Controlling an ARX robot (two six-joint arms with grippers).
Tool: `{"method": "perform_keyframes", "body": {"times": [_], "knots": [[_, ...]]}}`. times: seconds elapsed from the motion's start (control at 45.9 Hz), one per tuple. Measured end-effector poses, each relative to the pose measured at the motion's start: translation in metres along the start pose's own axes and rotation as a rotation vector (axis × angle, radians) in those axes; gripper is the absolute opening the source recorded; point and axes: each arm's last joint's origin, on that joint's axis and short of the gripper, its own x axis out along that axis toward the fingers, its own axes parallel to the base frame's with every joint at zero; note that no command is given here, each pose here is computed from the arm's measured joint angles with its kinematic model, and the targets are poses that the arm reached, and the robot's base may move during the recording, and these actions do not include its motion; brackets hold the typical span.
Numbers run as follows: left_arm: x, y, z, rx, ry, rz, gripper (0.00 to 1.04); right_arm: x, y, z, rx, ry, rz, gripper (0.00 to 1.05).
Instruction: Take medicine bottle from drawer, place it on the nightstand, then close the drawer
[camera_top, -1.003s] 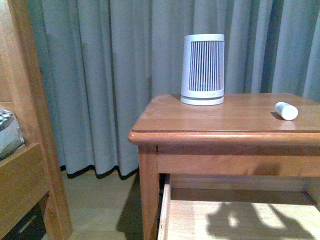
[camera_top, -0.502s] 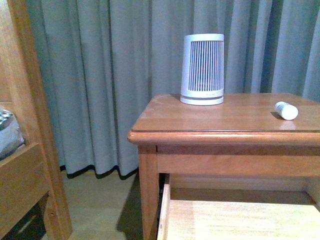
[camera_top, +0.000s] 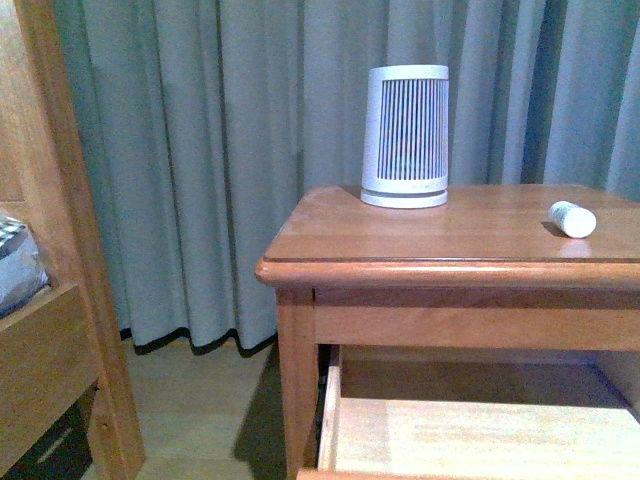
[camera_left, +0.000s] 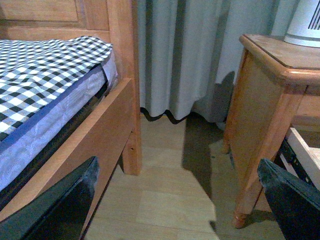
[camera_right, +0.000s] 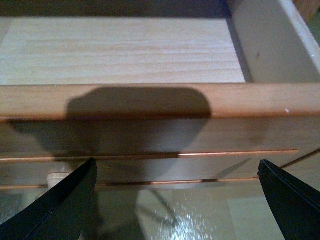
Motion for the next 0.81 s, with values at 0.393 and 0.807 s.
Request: {"method": "perform_keyframes", "body": {"times": [0.393,0.807], "knots": [[0.000,0.000,0.000,0.000,0.000,0.000,0.98,0.099,-0.008,0.037,-0.069,-0.169,-0.115,0.98],[0.000,0.000,0.000,0.000,0.000,0.000,0.98,0.137,-0.031,0.068,-0.025,-0.089,-0.108,0.98]]}}
